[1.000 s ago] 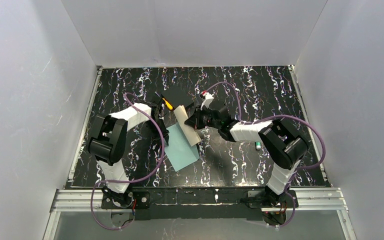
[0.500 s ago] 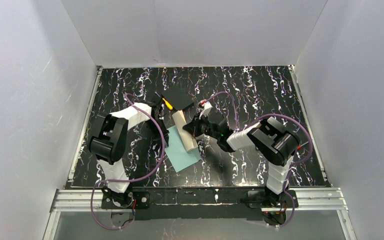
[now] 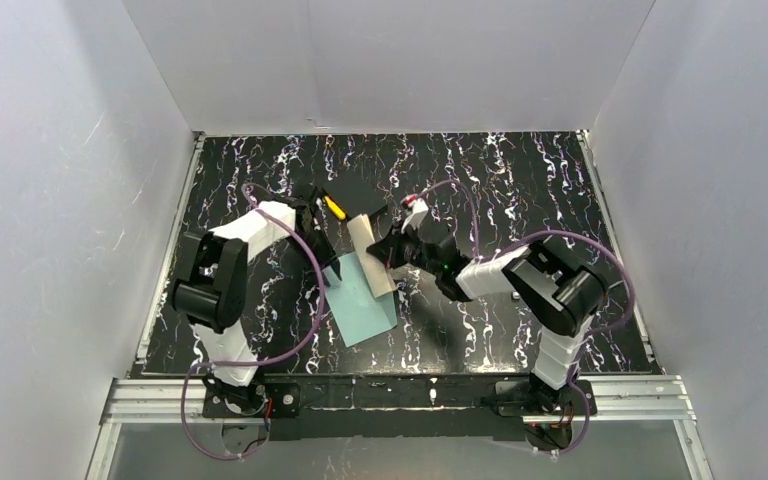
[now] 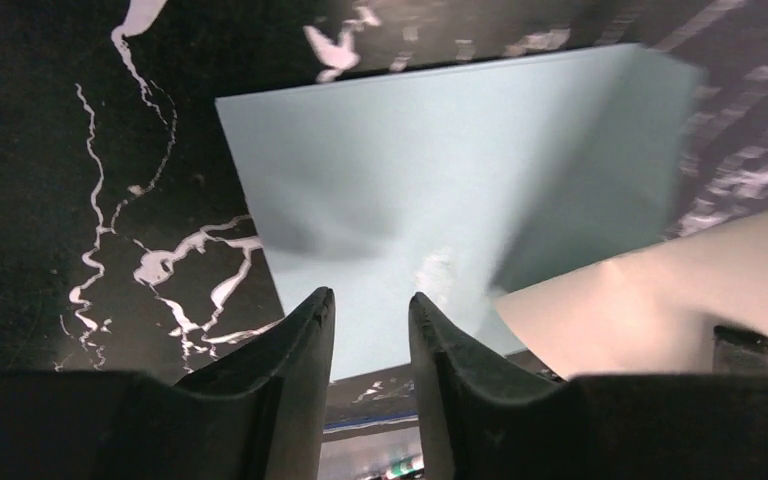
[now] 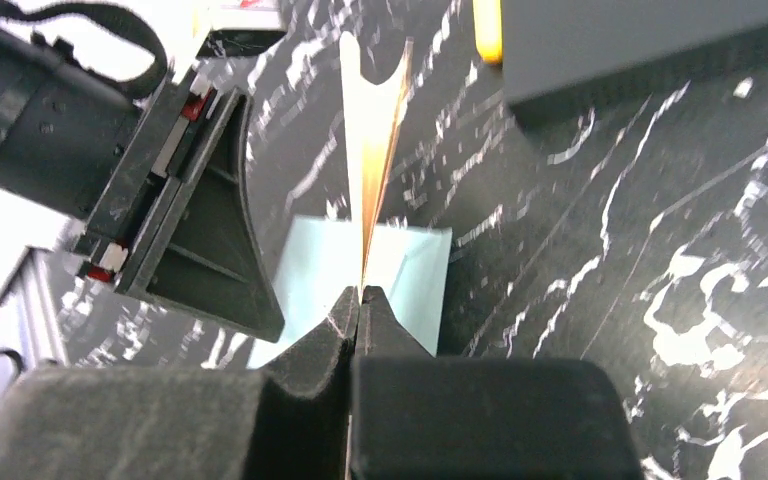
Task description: Place the letter into the envelope and seal it
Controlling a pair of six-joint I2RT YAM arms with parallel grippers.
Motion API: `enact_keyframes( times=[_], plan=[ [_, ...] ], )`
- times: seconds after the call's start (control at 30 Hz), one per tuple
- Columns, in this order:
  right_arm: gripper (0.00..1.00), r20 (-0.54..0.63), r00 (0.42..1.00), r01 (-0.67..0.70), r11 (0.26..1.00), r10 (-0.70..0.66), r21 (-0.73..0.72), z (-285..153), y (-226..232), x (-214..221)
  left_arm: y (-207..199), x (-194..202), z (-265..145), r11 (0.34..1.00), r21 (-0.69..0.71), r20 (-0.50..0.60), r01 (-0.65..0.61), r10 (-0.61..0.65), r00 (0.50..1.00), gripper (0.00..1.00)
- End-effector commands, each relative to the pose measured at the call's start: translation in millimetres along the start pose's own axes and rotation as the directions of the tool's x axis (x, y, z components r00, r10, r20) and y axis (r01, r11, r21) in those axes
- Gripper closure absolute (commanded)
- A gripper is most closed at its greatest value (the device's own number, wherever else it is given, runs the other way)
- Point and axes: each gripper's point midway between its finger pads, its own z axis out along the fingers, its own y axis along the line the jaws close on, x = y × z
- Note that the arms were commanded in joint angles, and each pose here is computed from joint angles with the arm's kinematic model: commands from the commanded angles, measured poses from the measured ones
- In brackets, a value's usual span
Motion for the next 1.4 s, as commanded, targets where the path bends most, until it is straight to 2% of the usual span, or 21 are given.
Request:
enact_keyframes(
  times=[0.0,0.07,0.13,0.2,0.33,0.47,0.53,0.63,0.8,0.9,1.03,1.07,1.2,1.3,1.37],
  plan=[
    [0.99,0.156,0.983,-0.083,0.992,0.097,-0.092,-6.1,29.4,-97.0,-38.2,-22.2,-71.5,0.967,0.217,0.207,-0.132,0.087,0.975,0.61],
    [0.99,0.162,0.972,-0.145,0.979,0.168,-0.144,-10.5,34.8,-119.7,-54.5,-27.7,-99.6,0.923,0.329,0.286,-0.2,0.105,0.953,0.49],
    [0.99,0.169,0.957,-0.198,0.957,0.235,-0.21,-17.0,42.5,-141.3,-69.2,-30.6,-128.6,0.865,0.42,0.359,-0.276,0.121,0.925,0.32],
    [0.99,0.17,0.935,-0.253,0.923,0.31,-0.291,-25.5,52.4,-161.3,-84.6,-27.2,-155.8,0.785,0.501,0.419,-0.364,0.149,0.896,0.22],
    [0.99,0.139,0.893,-0.325,0.826,0.429,-0.461,-45.4,79.2,-195.8,-110.8,-15.3,-208.3,0.596,0.625,0.518,-0.504,0.167,0.839,0.17],
    [0.99,0.102,0.889,-0.31,0.75,0.446,-0.584,-62.2,109.7,-218.1,-134.8,-0.8,-252.3,0.39,0.745,0.526,-0.542,0.156,0.836,0.18],
    [0.99,0.083,0.891,-0.299,0.713,0.447,-0.635,-70.7,122.6,-224.7,-143.0,0.2,-263.2,0.333,0.767,0.526,-0.549,0.164,0.835,0.22],
    [0.99,0.064,0.89,-0.294,0.676,0.451,-0.675,-79.3,134.0,-227.8,-148.1,-3.1,-272.6,0.321,0.766,0.539,-0.558,0.154,0.828,0.27],
    [0.99,0.021,0.904,-0.295,0.658,0.427,-0.693,-82.0,145.1,-222.8,-154.8,-1.3,-292.1,0.284,0.772,0.552,-0.569,0.143,0.821,0.52],
    [0.99,0.002,0.913,-0.291,0.654,0.408,-0.699,-81.4,147.3,-217.1,-161.7,-0.8,-306.5,0.238,0.808,0.529,-0.539,0.109,0.842,0.66],
    [0.98,-0.012,0.927,-0.278,0.663,0.376,-0.696,-80.7,147.7,-211.1,-163.0,-2.0,-305.2,0.239,0.825,0.502,-0.512,0.106,0.858,0.95],
    [0.94,-0.016,0.93,-0.273,0.664,0.366,-0.696,-80.8,149.0,-210.4,-161.9,-2.3,-302.5,0.243,0.823,0.504,-0.513,0.105,0.857,1.0],
    [0.59,-0.077,0.953,-0.26,0.664,0.292,-0.702,-77.9,156.1,-201.4,-160.4,-2.9,-298.7,0.251,0.823,0.502,-0.51,0.101,0.859,1.0],
    [0.51,-0.163,0.965,-0.258,0.637,0.206,-0.726,-75.6,168.4,-183.2,-162.6,-2.9,-305.2,0.237,0.81,0.527,-0.536,0.107,0.843,1.0],
    [0.55,-0.208,0.963,-0.27,0.613,0.173,-0.742,-74.2,176.2,-173.9,-164.4,-1.6,-310.9,0.219,0.804,0.54,-0.553,0.121,0.833,1.0]
  ],
)
